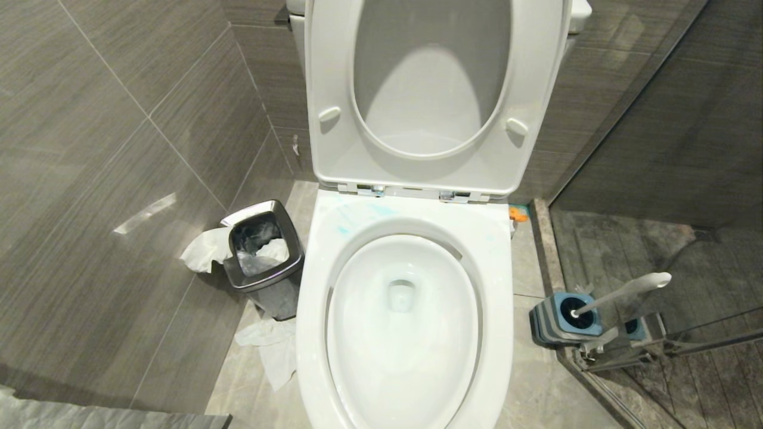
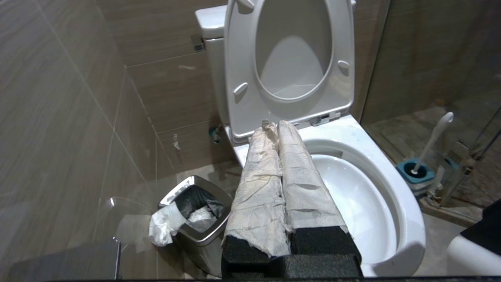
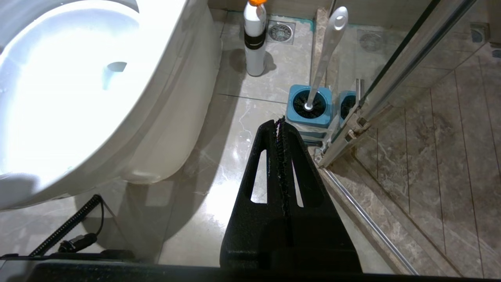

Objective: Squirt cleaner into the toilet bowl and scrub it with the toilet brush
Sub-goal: Pour in the cleaning agent

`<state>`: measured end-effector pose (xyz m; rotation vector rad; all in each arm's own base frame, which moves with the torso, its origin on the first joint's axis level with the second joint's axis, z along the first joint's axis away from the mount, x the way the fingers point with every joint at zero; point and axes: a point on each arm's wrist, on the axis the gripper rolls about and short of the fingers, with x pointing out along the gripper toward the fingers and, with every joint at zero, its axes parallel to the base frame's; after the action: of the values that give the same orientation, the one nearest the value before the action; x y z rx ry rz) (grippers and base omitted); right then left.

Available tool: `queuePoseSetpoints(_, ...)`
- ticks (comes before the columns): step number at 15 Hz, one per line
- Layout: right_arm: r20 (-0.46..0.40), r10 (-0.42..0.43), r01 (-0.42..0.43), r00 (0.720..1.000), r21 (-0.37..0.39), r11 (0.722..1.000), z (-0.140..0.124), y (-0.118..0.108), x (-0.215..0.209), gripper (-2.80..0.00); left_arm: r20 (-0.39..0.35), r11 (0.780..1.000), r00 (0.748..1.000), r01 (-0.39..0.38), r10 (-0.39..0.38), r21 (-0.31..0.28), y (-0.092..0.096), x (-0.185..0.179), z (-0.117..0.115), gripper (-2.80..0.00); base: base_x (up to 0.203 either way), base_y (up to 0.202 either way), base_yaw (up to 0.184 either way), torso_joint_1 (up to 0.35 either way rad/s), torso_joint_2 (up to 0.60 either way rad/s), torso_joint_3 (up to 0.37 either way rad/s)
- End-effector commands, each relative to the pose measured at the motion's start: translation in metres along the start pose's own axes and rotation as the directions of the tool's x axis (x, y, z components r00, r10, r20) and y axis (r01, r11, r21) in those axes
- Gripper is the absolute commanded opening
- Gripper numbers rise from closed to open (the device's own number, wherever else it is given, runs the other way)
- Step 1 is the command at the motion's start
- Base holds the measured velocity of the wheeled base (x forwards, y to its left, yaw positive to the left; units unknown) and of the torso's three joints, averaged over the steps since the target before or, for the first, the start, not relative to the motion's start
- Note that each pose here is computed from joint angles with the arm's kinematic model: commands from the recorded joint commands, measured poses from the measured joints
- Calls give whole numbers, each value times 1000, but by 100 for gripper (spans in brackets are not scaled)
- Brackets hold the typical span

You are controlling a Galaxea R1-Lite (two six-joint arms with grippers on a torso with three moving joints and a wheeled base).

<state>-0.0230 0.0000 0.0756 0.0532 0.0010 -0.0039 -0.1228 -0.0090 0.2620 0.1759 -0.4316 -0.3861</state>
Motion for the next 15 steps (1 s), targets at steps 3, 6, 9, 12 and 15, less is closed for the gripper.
queuePoseSetpoints(3, -1, -1, 1, 1000, 0, 1000, 0, 0, 0, -280, 63, 996, 994, -87, 85, 25, -9, -20, -29, -280, 0, 0, 0, 0, 0, 0)
queuePoseSetpoints(6, -1, 0, 0, 1000, 0, 1000, 0, 0, 0, -280, 113, 987, 982, -157, 151, 40, -6, -13, -43, -280, 0, 0, 0, 0, 0, 0)
queuePoseSetpoints(9, 0, 0, 0, 1000, 0, 1000, 0, 0, 0, -280, 108, 977, 972, -211, 207, 34, -1, 2, -72, -280, 0, 0, 0, 0, 0, 0)
queuePoseSetpoints(12, 0, -1, 1, 1000, 0, 1000, 0, 0, 0, -280, 4, 970, 970, -243, 243, 11, 1, 13, -112, -280, 0, 0, 0, 0, 0, 0)
queuePoseSetpoints(15, -1, 1, -1, 1000, 0, 1000, 0, 0, 0, -280, -55, 966, 965, -257, 257, 4, 1, 18, -144, -280, 0, 0, 0, 0, 0, 0)
